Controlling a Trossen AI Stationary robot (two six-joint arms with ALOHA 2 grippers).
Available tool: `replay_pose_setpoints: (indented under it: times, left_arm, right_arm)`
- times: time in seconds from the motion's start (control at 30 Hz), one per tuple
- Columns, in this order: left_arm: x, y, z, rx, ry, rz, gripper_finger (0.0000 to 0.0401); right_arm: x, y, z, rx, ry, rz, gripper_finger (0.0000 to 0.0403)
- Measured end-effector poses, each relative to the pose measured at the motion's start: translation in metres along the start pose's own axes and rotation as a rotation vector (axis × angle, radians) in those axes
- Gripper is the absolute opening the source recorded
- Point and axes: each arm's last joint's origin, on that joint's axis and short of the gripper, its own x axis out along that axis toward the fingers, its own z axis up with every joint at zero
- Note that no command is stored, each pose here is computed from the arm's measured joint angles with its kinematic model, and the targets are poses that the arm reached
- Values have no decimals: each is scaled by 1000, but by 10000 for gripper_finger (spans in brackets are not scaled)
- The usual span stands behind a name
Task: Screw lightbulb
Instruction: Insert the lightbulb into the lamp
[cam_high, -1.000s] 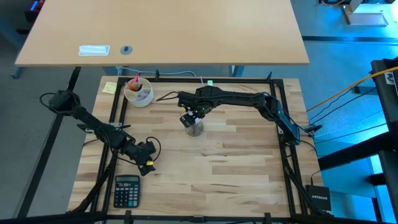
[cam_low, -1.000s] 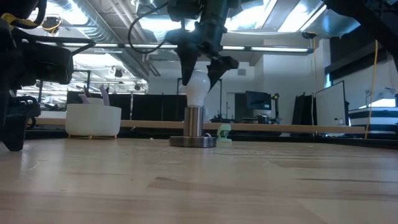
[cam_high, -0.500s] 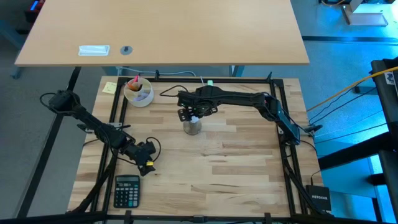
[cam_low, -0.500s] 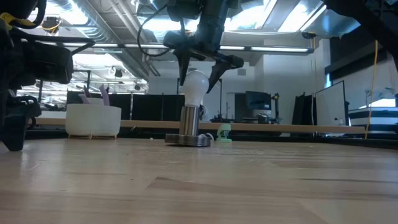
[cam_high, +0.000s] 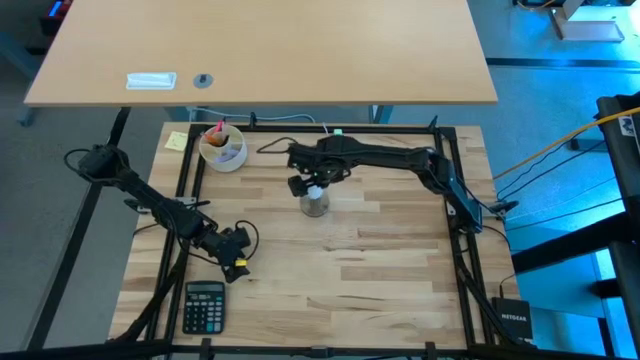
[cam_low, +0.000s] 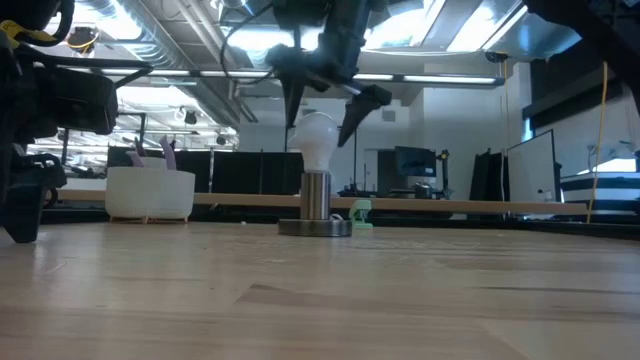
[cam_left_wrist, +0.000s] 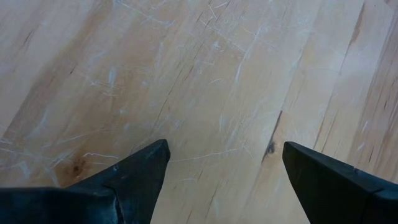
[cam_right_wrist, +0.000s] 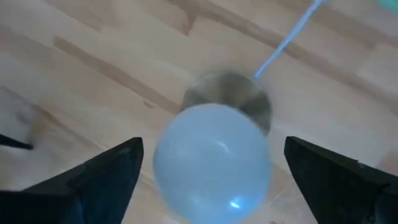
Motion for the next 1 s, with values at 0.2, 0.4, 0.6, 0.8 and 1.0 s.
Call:
replay_pose_setpoints:
  times: [0.2,0.4,0.6,0.8,1.0]
  left_arm:
    - [0,0,0,0,0,0,310]
    - [0,0,0,0,0,-1,310]
    - [0,0,0,-1,0,-1,310]
    - [0,0,0,-30,-1,-1,310]
    - [0,0,0,-62,-3,0,310]
  right_arm:
    - [-18,-4,3,-89,-28,25,362]
    - [-44,-9,4,-258,-57,77,354]
    - [-61,-10,0,-584,-57,154,353]
    - [-64,-9,-7,-862,25,271,353]
    - [-64,-17,-14,-865,134,239,353]
